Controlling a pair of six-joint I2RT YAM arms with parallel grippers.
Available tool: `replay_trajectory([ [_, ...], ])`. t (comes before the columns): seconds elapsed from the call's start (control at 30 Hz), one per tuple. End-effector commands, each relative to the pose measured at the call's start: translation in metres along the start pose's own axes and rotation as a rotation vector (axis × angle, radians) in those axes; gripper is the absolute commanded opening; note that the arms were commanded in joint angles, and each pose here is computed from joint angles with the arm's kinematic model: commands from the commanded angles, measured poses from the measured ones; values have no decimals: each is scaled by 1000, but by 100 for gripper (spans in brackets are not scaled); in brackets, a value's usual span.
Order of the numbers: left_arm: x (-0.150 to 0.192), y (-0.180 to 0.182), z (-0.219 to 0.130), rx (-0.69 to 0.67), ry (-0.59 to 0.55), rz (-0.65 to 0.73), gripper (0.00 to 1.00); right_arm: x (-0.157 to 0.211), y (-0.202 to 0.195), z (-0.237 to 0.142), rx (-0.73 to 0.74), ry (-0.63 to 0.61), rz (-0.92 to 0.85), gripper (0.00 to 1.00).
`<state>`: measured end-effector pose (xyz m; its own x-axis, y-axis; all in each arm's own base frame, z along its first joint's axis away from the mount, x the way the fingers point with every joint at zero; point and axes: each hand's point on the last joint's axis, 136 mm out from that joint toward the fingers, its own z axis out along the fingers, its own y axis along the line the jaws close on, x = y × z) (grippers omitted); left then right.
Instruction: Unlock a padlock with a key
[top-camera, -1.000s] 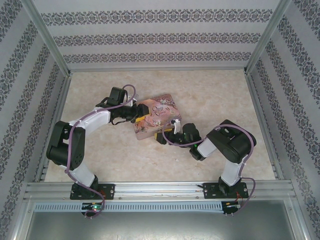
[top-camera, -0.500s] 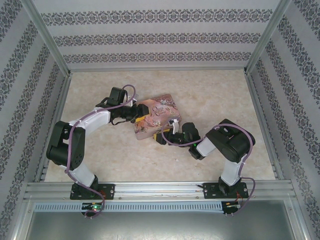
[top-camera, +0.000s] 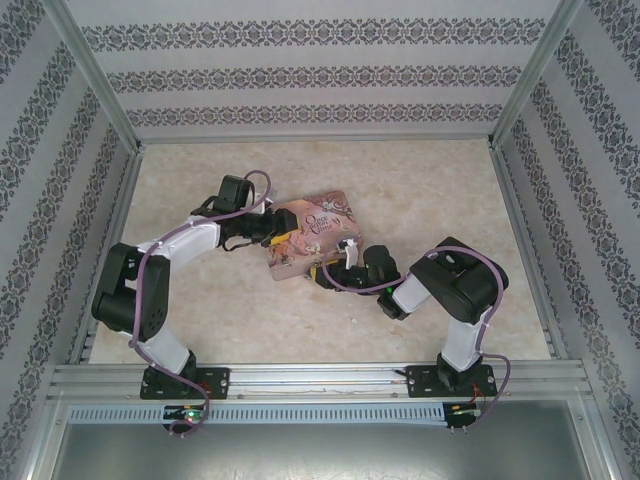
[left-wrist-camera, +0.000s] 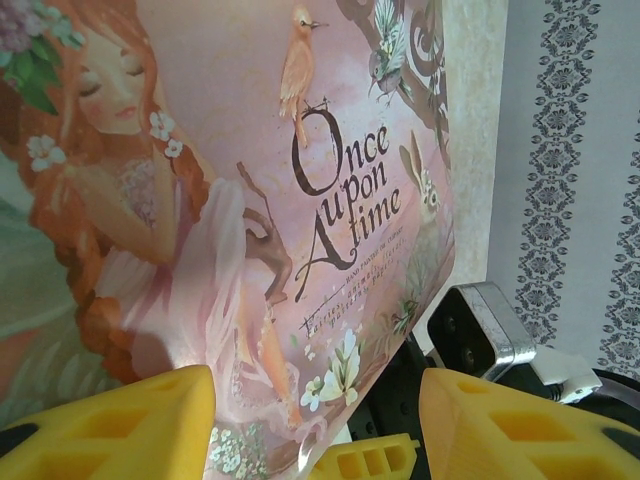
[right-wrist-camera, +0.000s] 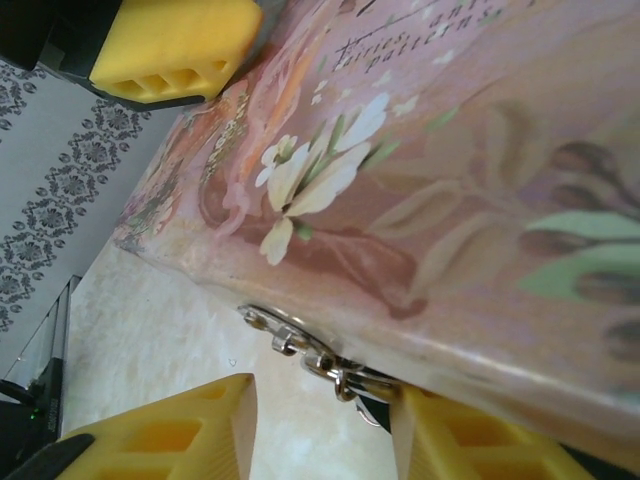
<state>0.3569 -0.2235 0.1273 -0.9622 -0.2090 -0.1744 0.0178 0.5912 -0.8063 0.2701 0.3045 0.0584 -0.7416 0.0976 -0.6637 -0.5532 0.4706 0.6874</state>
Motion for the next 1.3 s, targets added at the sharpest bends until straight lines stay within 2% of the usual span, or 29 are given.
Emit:
replay_trajectory([
  [0.0, 18, 18, 6, -42, 37, -45, 57, -13, 13, 4, -51, -43, -45, 35],
  [0.47, 33, 26, 12, -45, 47, -66, 57, -23, 4, 7, -10, -94, -17, 21],
  [0.87, 36, 32, 11, -65, 35, -72, 57, -26, -7, 1, 33, -150, 36, 1],
  [1.27, 41, 37, 10, -78, 37, -78, 57, -33, -9, -10, 41, -203, 70, 0],
])
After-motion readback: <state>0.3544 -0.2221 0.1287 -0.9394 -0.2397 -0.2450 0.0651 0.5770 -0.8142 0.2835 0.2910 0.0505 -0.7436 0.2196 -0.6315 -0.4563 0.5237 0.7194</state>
